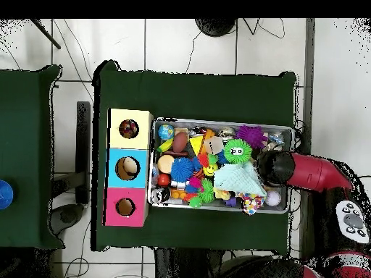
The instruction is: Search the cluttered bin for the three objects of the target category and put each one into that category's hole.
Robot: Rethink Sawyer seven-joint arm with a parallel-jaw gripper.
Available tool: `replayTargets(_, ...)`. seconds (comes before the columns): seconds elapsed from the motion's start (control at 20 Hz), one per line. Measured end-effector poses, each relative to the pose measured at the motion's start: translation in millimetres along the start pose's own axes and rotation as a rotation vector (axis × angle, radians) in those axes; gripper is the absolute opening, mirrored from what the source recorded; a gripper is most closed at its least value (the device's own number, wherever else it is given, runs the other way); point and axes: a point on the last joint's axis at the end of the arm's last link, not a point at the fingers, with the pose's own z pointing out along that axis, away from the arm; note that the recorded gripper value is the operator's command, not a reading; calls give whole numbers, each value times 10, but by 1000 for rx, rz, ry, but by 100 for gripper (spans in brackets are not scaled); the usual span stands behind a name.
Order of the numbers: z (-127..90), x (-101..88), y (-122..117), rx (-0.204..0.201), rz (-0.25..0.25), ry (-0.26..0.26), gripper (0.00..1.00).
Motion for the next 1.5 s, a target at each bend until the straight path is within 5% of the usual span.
replayTargets(0.55,253,88,159,-42,5,25,100)
replayTargets(0.6,270,100,166,-46,6,28,0)
replayTargets(1.5,191,19,329,-29,-31,25,0)
